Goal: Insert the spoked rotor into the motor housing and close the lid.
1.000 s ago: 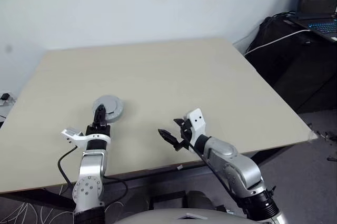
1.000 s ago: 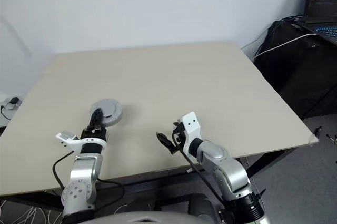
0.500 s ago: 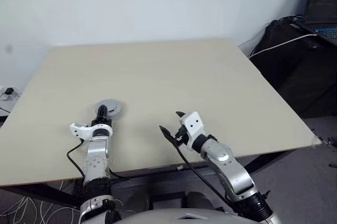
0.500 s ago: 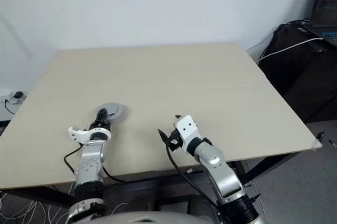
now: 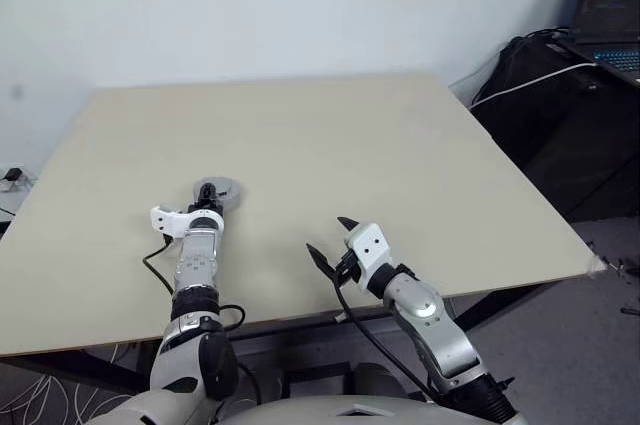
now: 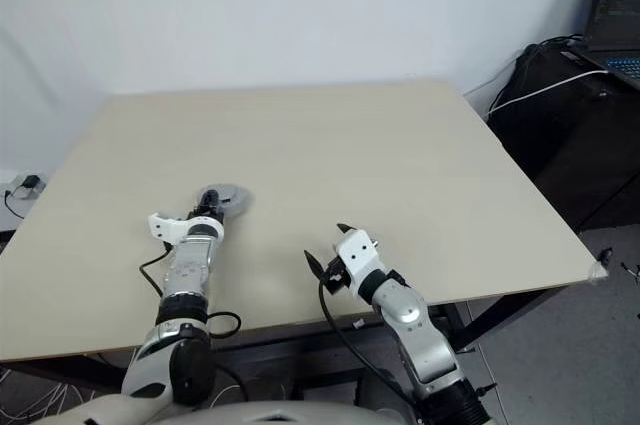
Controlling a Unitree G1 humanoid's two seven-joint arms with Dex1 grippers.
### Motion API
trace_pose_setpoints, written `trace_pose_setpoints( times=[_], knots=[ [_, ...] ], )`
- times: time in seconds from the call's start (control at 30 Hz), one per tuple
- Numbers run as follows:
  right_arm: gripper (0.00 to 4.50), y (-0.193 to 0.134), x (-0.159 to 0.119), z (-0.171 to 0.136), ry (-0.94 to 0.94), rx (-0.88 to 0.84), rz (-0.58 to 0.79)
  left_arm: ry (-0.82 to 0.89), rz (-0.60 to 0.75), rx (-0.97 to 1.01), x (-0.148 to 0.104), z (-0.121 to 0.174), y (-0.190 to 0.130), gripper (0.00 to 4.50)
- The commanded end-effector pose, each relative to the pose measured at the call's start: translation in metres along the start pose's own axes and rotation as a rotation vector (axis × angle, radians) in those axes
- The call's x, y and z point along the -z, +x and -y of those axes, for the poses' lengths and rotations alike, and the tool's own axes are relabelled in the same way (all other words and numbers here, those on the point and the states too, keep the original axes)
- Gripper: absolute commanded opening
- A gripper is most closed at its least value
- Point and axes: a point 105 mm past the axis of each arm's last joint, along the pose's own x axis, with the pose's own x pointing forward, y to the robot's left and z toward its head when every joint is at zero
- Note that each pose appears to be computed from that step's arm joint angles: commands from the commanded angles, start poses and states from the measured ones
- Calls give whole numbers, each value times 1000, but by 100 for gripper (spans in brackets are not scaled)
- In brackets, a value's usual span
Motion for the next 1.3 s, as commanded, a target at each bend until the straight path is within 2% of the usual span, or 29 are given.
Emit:
trace_pose_setpoints(
  times=[0.03,0.1,0.33,0.37,0.73,0.9,0.97,1.1,1.17,1.3],
  knots=[
    [450,0,-15,6,-22,19,63,35,35,31,-6,24,9,209],
    [450,0,-14,7,-16,24,61,44,31,-4,-3,18,8,209],
    [450,2,-14,6,-9,24,58,96,-11,-94,10,-4,-2,438],
    [450,2,-14,6,-8,24,58,107,-24,-105,13,-7,-5,445],
    [450,5,-14,4,14,7,49,157,-204,-235,50,-44,-67,445],
    [450,0,-9,9,72,48,24,247,-283,-217,52,-46,-103,445],
    [450,-4,-5,15,83,100,13,353,-282,-140,45,-36,-115,445],
    [450,-17,2,33,67,242,3,754,-202,23,28,-21,-136,445],
    [450,-24,6,37,80,291,2,896,-145,83,22,-18,-143,445],
    [450,-35,9,44,25,378,6,1052,22,122,7,-11,-148,445]
  ],
)
